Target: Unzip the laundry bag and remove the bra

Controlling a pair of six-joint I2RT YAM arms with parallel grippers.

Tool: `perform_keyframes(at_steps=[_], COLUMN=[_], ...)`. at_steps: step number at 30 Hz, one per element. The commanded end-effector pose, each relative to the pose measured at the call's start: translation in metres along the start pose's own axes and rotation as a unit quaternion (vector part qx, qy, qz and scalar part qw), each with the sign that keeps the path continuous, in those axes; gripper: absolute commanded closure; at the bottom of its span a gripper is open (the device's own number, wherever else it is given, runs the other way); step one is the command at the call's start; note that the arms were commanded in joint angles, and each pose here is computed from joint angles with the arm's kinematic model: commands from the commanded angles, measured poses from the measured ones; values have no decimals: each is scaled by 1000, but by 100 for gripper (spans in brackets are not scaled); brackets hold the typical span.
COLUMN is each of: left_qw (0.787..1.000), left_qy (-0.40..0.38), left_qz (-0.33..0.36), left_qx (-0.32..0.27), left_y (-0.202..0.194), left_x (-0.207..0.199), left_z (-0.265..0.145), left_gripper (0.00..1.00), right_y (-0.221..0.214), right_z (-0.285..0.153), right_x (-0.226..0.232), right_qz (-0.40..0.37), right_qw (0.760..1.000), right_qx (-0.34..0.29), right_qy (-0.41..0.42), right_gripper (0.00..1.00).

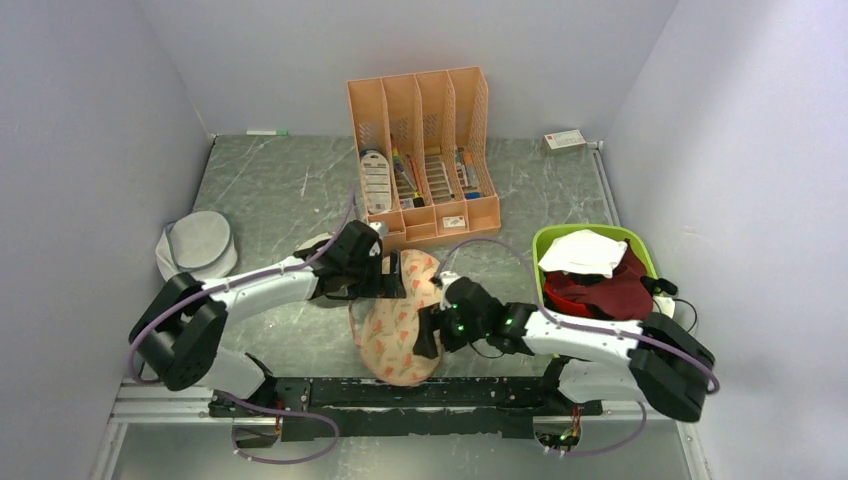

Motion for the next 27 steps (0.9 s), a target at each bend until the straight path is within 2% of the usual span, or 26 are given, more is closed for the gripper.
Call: perform_keyframes(at_steps=[1,3,6,11,15,19,22,24,27], left_qw=[996,997,996,996,992,981,970,964,950], left_qy=[-81,-52,-3,26,43,21,34,60,95], left_qz=[24,39,58,68,88,151,206,229,271], left_qx=[-36,-50,-64,-57,-83,-116,-125,-121,-121], left_y=[37,48,54,36,25,12,0,-4,-12], left_x=[-46,-41,-24,-7,-13,-49,-71,-79,-93], left_z=[1,-1,-11,-28,-51,-64,-57,-46,-27], left_gripper=[3,1,1,1,1,1,3,8,13], right_y=[12,21,30,28,28,44,60,70,82], right_z=[15,11,2,-9,-38,-67,-81,-93,-111], right_x=[73,93,93,40,-9,-54,-76,-91,-106], right_qz=[4,0,-6,-11,10,73,120,152,166], right_qw=[990,983,981,995,991,974,959,943,923], right_qx=[-33,-56,-84,-88,-107,-156,-199,-224,-259], right_qy=[135,175,177,37,-78,-148,-163,-191,-229], right_gripper=[27,26,16,1,0,0,1,2,5])
Point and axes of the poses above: each gripper's point midway between its finger pads, its own z axis out along the fingers, its own x axis along the line the jaws close on, y = z × x, the point moved 1 cm from there along -z, back along the fingers
